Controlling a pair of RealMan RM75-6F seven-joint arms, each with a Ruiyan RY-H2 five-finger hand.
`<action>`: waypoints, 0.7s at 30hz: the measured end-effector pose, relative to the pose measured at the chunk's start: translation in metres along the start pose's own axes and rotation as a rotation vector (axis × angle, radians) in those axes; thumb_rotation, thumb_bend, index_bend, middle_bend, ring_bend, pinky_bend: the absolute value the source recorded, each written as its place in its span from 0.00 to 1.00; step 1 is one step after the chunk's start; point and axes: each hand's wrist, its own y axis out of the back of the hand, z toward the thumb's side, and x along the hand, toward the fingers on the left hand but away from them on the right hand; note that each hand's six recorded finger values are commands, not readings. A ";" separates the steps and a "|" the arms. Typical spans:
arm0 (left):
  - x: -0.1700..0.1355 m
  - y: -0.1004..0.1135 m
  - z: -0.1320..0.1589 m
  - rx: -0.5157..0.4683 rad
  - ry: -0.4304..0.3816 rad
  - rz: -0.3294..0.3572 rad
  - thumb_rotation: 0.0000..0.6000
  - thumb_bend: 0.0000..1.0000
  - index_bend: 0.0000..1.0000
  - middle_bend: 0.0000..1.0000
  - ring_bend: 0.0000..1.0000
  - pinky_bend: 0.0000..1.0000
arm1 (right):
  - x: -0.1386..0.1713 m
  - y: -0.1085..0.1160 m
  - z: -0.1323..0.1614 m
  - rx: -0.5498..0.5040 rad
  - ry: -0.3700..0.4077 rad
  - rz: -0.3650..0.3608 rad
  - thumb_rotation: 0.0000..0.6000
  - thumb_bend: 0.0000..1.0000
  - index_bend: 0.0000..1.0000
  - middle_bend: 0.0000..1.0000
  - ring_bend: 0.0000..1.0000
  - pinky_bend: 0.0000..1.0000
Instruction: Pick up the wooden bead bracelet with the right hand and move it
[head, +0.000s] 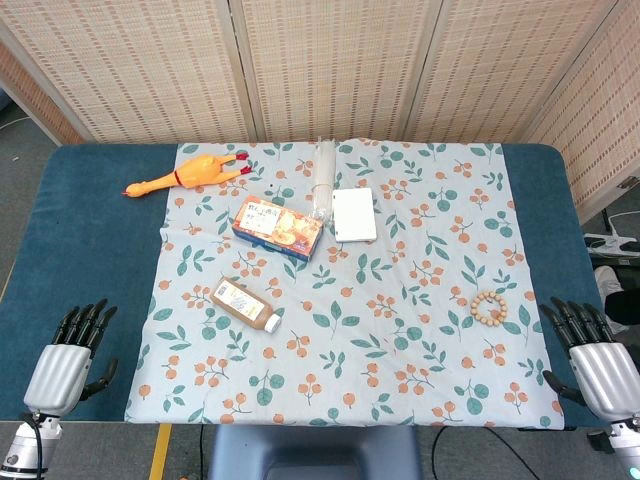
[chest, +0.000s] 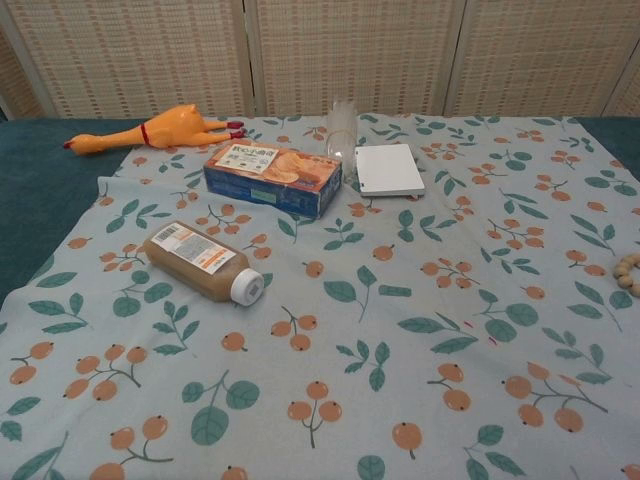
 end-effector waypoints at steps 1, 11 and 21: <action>0.000 0.000 -0.001 0.000 0.003 0.000 1.00 0.45 0.00 0.00 0.00 0.06 | -0.001 -0.002 0.000 0.005 -0.003 0.009 1.00 0.15 0.00 0.00 0.00 0.00; 0.000 0.003 -0.007 -0.014 0.021 -0.001 1.00 0.45 0.00 0.00 0.00 0.06 | -0.025 -0.023 -0.023 0.157 -0.043 0.040 1.00 0.20 0.00 0.00 0.00 0.00; 0.000 -0.002 -0.004 0.002 0.020 -0.029 1.00 0.45 0.00 0.00 0.00 0.06 | -0.074 -0.075 -0.046 0.311 -0.032 0.147 1.00 0.23 0.20 0.22 0.00 0.00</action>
